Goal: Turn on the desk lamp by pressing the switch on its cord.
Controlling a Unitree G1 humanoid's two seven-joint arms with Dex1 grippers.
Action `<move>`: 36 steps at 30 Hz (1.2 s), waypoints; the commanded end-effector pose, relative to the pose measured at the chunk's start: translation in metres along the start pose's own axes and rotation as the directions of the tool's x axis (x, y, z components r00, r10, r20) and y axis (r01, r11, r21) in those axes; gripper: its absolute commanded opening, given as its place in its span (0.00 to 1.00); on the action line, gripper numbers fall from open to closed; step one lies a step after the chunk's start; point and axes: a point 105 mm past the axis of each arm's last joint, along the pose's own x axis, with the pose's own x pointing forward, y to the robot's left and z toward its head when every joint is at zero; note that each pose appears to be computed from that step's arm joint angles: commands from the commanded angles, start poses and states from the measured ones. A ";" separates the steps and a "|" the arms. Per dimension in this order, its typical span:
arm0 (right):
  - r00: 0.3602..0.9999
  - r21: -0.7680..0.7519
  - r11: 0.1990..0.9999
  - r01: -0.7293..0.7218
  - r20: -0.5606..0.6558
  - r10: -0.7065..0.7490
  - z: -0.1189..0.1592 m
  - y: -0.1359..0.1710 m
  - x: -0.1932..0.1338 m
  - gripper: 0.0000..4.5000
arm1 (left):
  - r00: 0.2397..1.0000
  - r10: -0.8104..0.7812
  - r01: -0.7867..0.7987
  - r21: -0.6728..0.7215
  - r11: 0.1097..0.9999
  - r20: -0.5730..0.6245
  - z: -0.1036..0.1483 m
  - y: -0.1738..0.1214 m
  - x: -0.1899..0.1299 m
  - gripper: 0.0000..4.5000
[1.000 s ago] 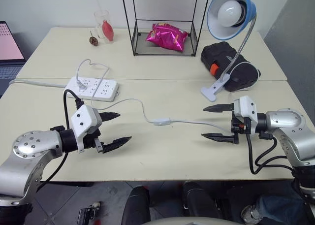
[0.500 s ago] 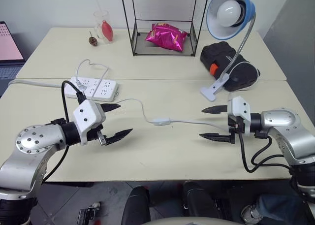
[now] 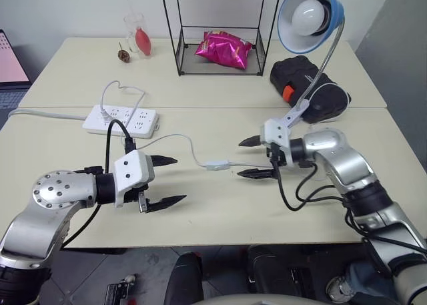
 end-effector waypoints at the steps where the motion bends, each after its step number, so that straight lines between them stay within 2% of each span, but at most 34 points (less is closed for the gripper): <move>1: 1.000 -0.008 1.000 -0.016 0.019 0.016 0.006 -0.008 0.008 0.99 | 1.000 0.000 -0.001 0.033 0.999 0.012 0.004 -0.002 0.000 1.00; 15: 0.999 0.036 0.999 -0.041 0.019 0.041 -0.004 -0.015 0.031 0.99 | 1.000 0.010 -0.009 0.036 0.999 -0.012 -0.006 -0.004 -0.006 1.00; 21: 0.999 0.035 0.999 -0.034 0.022 0.033 -0.006 -0.017 0.033 0.72 | 1.000 0.019 -0.018 0.038 0.999 -0.014 -0.009 -0.003 -0.006 1.00; 28: 1.000 -0.005 1.000 -0.030 0.005 0.030 -0.008 -0.018 0.035 0.32 | 0.998 0.043 -0.042 -0.018 0.999 0.041 -0.006 0.004 -0.005 1.00; 32: 0.999 -0.051 0.998 -0.039 -0.004 0.039 -0.007 -0.017 0.035 0.13 | 0.997 0.057 -0.055 -0.037 0.998 0.056 -0.005 0.008 -0.003 1.00; 33: 0.999 -0.060 0.997 -0.048 -0.008 0.047 -0.007 -0.016 0.035 0.09 | 0.997 0.058 -0.056 -0.037 0.998 0.056 -0.006 0.009 -0.003 1.00; 36: 0.998 -0.079 0.995 -0.067 -0.019 0.066 -0.008 -0.013 0.034 0.08 | 0.997 0.059 -0.057 -0.037 0.998 0.055 -0.006 0.010 -0.002 1.00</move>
